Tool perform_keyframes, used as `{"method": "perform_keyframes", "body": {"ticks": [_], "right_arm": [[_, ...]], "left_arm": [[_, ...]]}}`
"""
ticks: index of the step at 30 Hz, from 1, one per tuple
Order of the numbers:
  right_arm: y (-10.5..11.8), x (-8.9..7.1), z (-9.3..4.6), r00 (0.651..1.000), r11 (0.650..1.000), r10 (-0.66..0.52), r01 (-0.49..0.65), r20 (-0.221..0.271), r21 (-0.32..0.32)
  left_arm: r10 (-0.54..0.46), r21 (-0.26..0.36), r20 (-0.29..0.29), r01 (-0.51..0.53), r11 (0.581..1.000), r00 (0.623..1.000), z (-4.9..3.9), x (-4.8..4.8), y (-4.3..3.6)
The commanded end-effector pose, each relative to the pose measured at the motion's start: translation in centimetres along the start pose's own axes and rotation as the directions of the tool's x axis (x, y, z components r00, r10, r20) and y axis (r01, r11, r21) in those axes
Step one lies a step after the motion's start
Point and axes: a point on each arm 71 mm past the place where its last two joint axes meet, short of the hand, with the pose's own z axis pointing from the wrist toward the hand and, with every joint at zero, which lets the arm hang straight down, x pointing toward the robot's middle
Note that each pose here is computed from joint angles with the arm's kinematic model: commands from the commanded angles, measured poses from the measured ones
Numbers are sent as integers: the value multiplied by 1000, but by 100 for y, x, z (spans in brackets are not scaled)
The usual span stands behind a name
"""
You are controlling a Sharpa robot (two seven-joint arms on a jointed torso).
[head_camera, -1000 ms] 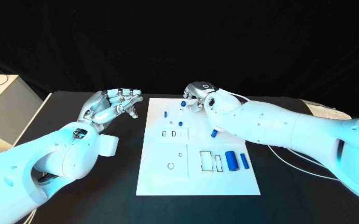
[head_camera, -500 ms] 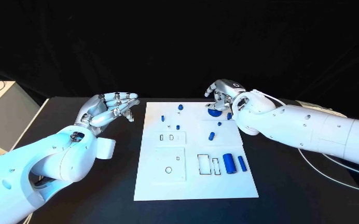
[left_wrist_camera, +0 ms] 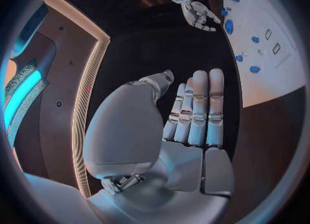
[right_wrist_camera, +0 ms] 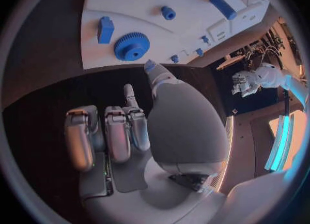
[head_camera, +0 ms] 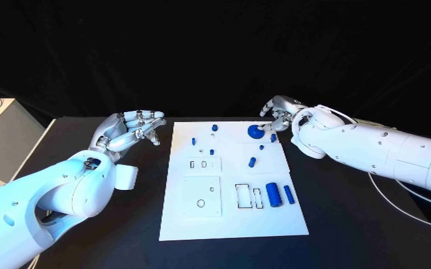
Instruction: Assemble the parts on the task board
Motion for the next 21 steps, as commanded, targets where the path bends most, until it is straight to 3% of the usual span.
{"method": "perform_keyframes", "body": {"ticks": [1, 10, 21], "right_arm": [[6, 58, 18, 997, 1000, -13, 15, -71, 22], [16, 129, 56, 994, 998, -37, 41, -104, 42], [25, 194, 94, 993, 998, -48, 53, -113, 46]], "left_arm": [[-6, 9, -23, 6, 1000, 1000, 7, 31, -9], [-6, 8, -23, 6, 1000, 1000, 8, 29, -7], [-6, 7, -21, 7, 1000, 1000, 13, 31, -1]]}}
